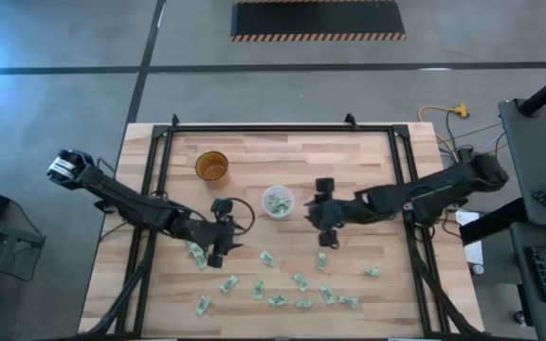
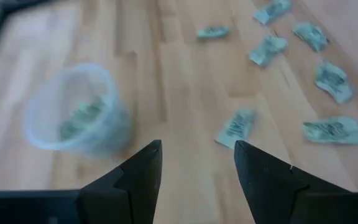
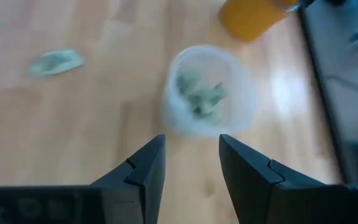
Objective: Pick and place Stevia / Truvia into bins
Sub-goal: Put the stevia packet into the transparent container
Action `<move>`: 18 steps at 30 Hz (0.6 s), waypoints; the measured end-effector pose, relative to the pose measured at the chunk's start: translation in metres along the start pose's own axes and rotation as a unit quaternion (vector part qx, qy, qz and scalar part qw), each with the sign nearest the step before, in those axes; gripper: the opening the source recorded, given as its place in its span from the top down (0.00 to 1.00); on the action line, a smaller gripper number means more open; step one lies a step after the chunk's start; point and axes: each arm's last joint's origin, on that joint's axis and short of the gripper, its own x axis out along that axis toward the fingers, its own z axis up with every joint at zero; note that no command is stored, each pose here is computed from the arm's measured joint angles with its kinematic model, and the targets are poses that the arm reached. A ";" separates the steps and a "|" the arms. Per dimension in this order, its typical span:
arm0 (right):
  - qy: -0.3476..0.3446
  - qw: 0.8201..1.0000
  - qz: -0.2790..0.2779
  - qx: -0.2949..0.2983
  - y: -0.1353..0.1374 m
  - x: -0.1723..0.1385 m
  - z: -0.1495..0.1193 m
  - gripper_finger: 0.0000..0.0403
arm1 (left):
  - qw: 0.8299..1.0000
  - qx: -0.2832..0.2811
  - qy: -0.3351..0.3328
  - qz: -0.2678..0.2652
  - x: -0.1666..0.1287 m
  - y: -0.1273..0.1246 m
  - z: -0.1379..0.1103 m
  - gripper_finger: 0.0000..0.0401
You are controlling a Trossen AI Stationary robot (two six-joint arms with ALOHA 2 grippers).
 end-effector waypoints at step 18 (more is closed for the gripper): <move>0.002 0.997 0.067 0.038 0.034 -0.044 -0.044 0.73 | 0.929 -0.205 0.309 -0.003 -0.003 -0.036 -0.044 0.54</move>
